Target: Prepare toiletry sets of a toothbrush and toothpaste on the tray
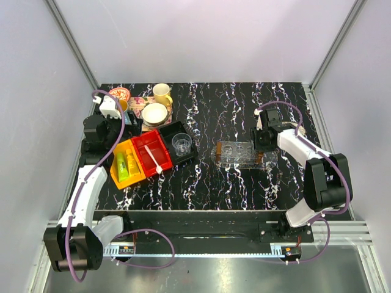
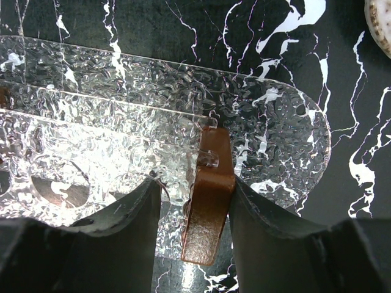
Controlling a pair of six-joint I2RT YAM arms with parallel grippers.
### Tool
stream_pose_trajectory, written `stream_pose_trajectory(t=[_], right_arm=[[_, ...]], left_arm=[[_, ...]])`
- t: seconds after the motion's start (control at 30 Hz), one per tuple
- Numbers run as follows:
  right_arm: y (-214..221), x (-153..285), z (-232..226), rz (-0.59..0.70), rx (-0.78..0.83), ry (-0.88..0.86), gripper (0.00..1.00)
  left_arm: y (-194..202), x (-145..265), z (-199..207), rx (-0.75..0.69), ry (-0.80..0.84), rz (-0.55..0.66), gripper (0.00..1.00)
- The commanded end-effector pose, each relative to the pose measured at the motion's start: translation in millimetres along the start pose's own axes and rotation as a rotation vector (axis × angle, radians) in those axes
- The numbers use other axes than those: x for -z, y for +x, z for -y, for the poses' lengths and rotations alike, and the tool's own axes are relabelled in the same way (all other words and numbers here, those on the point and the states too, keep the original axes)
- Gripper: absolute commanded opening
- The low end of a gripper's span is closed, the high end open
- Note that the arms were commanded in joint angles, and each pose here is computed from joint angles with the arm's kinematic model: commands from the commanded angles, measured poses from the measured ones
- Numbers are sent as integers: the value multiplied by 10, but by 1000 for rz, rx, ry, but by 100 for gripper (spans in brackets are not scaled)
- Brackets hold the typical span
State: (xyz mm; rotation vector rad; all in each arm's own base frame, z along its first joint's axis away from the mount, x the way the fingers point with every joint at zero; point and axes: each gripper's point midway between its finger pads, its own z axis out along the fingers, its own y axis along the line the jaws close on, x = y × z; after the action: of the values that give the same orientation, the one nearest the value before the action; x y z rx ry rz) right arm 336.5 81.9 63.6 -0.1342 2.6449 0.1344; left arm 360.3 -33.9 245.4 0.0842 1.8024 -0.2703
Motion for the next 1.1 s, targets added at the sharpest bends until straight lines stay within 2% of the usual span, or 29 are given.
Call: stream_pose_trajectory(t=[0.0, 0.2, 0.5, 0.8, 1.07], right_arm=[[-257, 180, -89, 104, -11, -23, 56], [-272, 220, -87, 110, -7, -22, 69], [-436, 411, -85, 156, 1, -15, 69], [-772, 826, -126, 244, 43, -29, 68], [-916, 1053, -180, 282, 100, -55, 65]], left_arm=[[-158, 19, 27, -16, 6, 61, 99], [-162, 19, 19, -16, 3, 63, 99], [-162, 25, 62, -32, 30, 61, 99], [-113, -13, 381, -134, 131, -5, 99], [44, -183, 749, -245, 228, -158, 99]])
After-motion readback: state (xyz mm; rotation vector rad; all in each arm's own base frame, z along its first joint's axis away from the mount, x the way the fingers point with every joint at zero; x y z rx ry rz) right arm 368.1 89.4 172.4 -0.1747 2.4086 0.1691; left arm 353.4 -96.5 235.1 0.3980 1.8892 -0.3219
